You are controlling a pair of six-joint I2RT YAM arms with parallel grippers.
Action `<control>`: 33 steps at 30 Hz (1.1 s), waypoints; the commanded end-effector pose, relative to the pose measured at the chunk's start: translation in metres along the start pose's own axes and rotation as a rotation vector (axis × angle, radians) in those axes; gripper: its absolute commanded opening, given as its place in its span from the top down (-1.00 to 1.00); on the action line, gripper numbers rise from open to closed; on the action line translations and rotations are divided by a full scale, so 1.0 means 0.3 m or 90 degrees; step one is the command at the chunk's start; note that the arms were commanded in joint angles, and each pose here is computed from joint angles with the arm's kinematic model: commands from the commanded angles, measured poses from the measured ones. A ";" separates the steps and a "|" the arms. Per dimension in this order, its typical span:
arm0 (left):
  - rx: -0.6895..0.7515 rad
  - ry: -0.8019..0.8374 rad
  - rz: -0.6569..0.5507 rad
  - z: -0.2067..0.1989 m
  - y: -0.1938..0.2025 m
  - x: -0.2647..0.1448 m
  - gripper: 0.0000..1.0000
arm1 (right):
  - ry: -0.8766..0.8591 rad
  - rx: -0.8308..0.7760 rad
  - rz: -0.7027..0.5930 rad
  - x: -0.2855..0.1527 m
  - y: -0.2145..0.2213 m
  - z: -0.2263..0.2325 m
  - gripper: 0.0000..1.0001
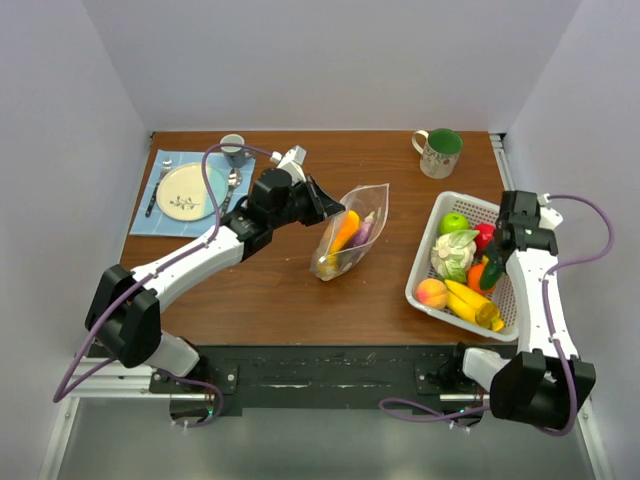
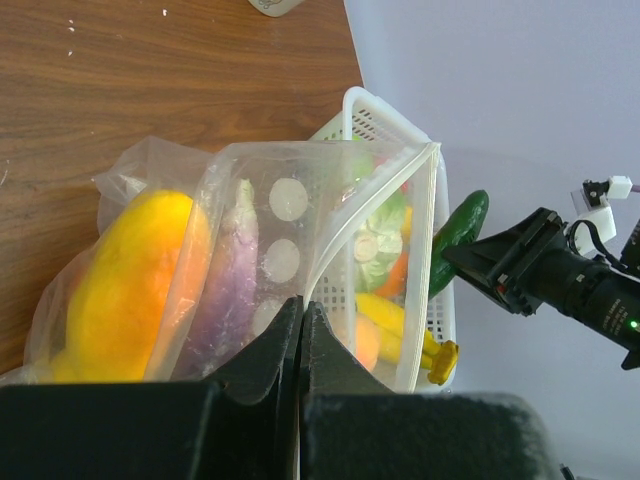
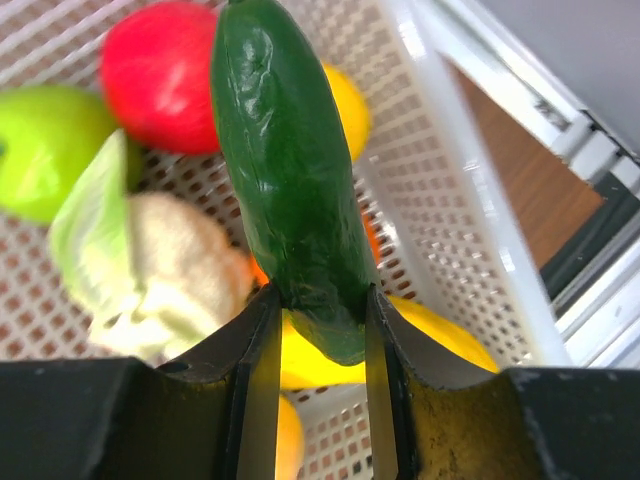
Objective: Place the food in the zip-top bag and seal the zipper
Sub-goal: Pick up the fake vegetable from the bin, then place the fake vegetable in the zipper food storage bag.
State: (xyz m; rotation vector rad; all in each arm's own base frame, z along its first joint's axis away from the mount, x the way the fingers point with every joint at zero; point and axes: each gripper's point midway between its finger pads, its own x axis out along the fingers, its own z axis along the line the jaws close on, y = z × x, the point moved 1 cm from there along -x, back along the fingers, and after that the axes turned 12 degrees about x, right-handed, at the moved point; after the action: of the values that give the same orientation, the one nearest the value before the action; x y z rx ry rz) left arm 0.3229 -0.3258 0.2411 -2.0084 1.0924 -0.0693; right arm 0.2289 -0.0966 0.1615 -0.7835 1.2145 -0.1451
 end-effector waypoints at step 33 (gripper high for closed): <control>0.014 0.052 -0.022 -0.095 -0.038 0.056 1.00 | -0.532 0.008 0.059 -0.670 0.013 0.551 0.74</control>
State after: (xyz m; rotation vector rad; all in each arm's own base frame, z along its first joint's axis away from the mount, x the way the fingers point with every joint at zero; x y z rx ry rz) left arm 0.3226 -0.3435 0.2268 -1.9858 1.1368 -0.0677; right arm 0.2926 0.0545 0.2862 -0.7395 0.6360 0.2196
